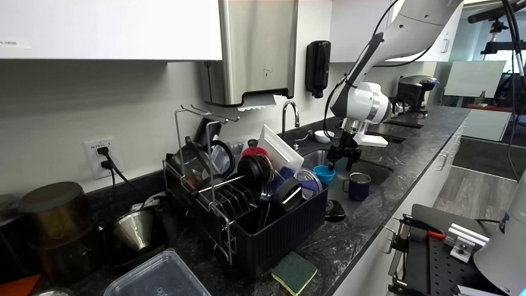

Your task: Move the thermo cup to the left then to the right and remove the lid

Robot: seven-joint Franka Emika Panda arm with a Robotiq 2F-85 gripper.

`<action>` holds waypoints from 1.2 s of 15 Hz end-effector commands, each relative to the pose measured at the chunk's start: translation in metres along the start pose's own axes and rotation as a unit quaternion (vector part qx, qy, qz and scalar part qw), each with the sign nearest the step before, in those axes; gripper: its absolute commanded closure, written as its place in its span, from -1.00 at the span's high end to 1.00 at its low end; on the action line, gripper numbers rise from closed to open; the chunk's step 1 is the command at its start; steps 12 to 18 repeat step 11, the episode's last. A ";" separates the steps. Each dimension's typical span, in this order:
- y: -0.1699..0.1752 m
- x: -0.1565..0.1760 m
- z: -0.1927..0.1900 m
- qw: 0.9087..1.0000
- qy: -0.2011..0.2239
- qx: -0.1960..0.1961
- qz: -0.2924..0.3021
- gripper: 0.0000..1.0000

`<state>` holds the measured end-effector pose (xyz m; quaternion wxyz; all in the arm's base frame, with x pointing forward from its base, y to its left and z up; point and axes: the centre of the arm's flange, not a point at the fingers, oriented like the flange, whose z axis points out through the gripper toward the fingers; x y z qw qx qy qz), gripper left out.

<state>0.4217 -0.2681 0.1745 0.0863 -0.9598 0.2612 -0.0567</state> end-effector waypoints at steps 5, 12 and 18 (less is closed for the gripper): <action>0.005 -0.011 0.009 0.997 0.003 -0.072 0.011 1.00; 0.006 -0.008 0.013 0.998 -0.002 -0.064 0.009 1.00; 0.006 -0.008 0.013 0.998 -0.002 -0.064 0.009 1.00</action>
